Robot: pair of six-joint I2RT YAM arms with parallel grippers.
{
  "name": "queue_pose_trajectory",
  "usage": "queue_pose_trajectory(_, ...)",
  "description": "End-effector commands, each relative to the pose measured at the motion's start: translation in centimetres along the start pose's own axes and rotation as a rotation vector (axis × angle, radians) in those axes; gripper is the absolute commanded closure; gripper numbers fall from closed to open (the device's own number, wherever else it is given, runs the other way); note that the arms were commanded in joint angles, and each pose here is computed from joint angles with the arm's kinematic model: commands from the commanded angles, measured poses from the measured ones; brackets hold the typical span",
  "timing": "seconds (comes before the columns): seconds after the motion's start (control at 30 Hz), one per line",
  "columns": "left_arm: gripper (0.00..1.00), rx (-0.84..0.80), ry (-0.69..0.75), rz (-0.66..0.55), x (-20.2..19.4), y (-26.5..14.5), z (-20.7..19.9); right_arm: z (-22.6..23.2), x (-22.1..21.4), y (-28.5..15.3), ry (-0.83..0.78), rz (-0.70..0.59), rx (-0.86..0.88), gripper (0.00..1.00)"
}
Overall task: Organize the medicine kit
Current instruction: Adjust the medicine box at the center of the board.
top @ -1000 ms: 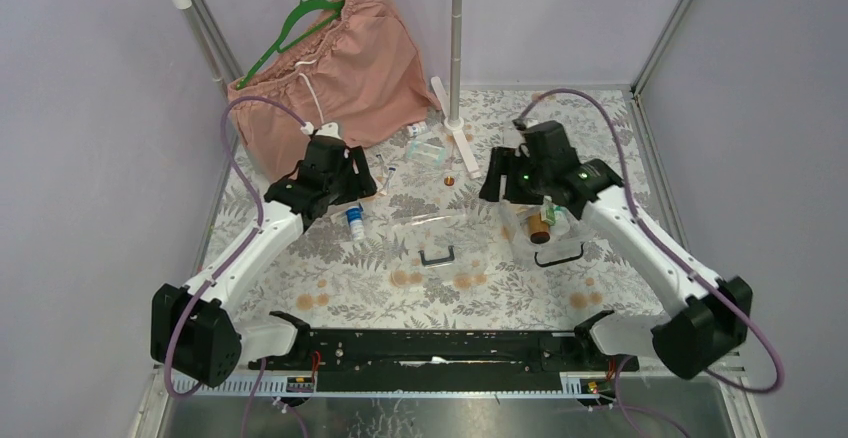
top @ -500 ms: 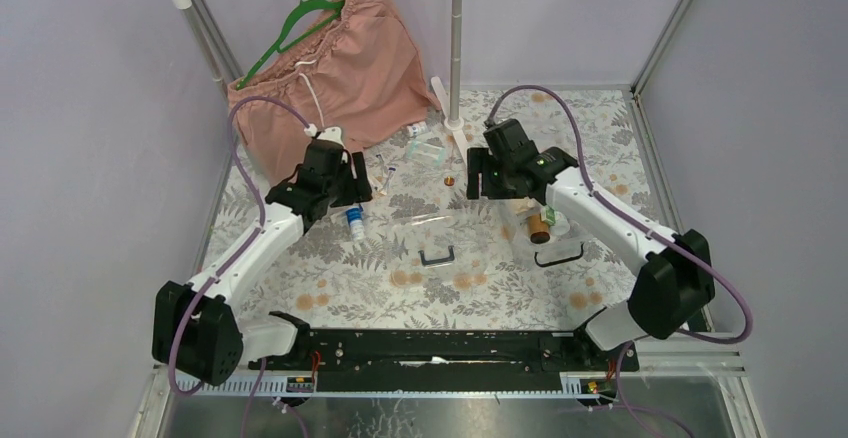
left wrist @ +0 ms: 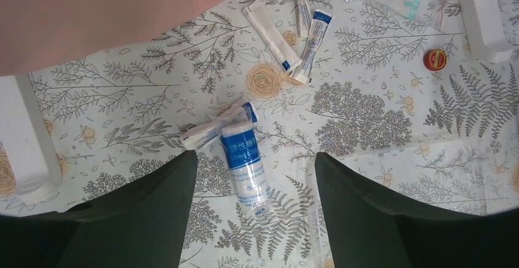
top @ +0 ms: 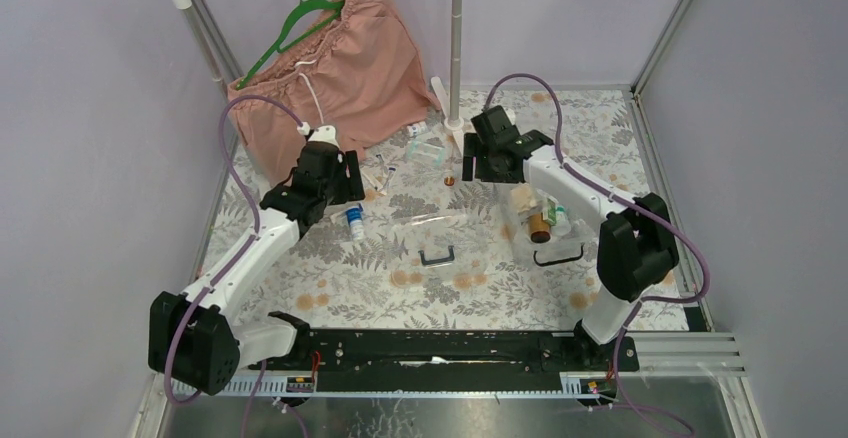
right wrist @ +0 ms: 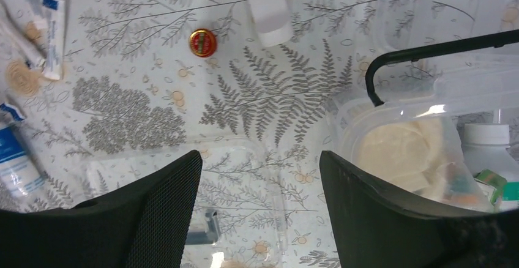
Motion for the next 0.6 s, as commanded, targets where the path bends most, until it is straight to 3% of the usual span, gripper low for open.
queue_pose_trajectory(0.0,0.22,0.025,0.008,-0.035,0.5,0.4,0.5,-3.0,0.0,0.1,0.056,-0.009,-0.097,0.21)
queue_pose_trajectory(0.27,0.22,0.022,-0.011,-0.009,0.3,1.0,0.2,-7.2,-1.6,-0.9,0.097,0.004,-0.212,0.2)
queue_pose_trajectory(0.57,0.22,0.003,-0.044,-0.012,1.2,1.2,-0.6,-10.1,0.3,-5.0,0.163,-0.1,-0.239,0.19)
Point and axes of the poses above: each gripper's point midway between its finger pads, its own y axis out along the fingers, its own z axis along the line the jaws close on, x = y × z, the point moved 4 cm from there along -y, back along the fingers, and after that the axes turned 3 degrees about -y, right-handed, at the moved point
